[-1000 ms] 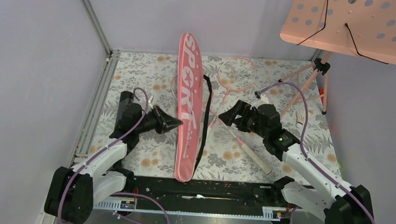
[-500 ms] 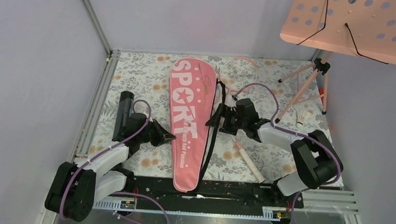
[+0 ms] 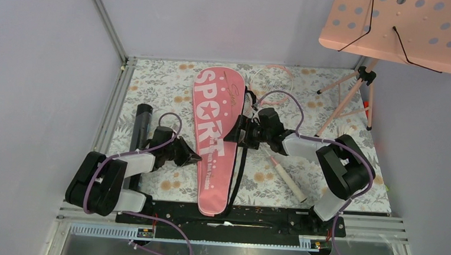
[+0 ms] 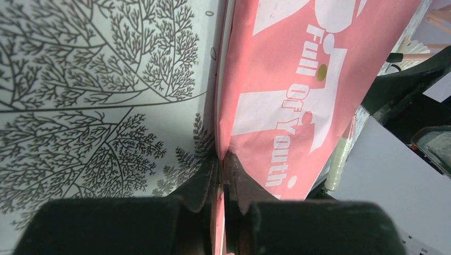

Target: Pack up the badminton gear

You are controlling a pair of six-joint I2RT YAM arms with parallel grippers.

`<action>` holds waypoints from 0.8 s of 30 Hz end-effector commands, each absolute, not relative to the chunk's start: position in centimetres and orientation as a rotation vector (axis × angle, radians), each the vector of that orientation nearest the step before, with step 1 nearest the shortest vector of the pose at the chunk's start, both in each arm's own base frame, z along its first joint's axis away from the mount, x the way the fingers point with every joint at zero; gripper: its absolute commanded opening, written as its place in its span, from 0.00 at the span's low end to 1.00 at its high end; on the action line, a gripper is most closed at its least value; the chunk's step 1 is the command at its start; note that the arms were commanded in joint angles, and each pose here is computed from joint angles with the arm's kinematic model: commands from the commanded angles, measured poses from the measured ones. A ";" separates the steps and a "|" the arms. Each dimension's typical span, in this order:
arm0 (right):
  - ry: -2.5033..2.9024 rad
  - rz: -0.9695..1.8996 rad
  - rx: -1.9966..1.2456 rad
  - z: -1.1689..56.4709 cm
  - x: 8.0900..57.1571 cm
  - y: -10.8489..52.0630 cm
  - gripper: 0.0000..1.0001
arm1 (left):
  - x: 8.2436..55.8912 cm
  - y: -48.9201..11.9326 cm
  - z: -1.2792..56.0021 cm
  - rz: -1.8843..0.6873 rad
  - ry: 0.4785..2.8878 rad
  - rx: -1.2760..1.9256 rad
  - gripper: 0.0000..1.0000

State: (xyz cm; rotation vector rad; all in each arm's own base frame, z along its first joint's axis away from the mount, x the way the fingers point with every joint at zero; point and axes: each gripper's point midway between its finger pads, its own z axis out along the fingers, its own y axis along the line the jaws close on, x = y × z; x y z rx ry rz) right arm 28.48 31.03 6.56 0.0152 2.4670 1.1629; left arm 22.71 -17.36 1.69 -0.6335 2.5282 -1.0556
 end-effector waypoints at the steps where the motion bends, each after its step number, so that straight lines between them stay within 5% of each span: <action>1: 2.392 1.220 -0.069 8.6 29.5 33.1 0.98 | 22.6 -16.4 0.3 -0.950 2.563 -0.573 0.08; 8: 2.342 1.271 -0.090 10.3 29.9 34.4 0.97 | 22.6 -15.8 0.3 -0.880 2.562 -0.559 0.07; 13: 2.302 1.299 -0.152 12.2 29.2 35.2 0.80 | 22.6 -16.0 0.2 -0.865 2.570 -0.545 0.03; 16: 2.301 1.290 -0.194 12.8 28.7 35.6 0.60 | 22.7 -16.3 0.4 -0.865 2.569 -0.520 0.03; 20: 2.305 1.265 -0.242 13.3 28.5 36.0 0.04 | 22.6 -17.4 1.4 -0.872 2.547 -0.440 0.06; 24: 2.299 1.119 -0.301 14.5 28.4 35.2 0.00 | 22.7 -17.3 3.1 -0.807 2.519 -0.381 0.22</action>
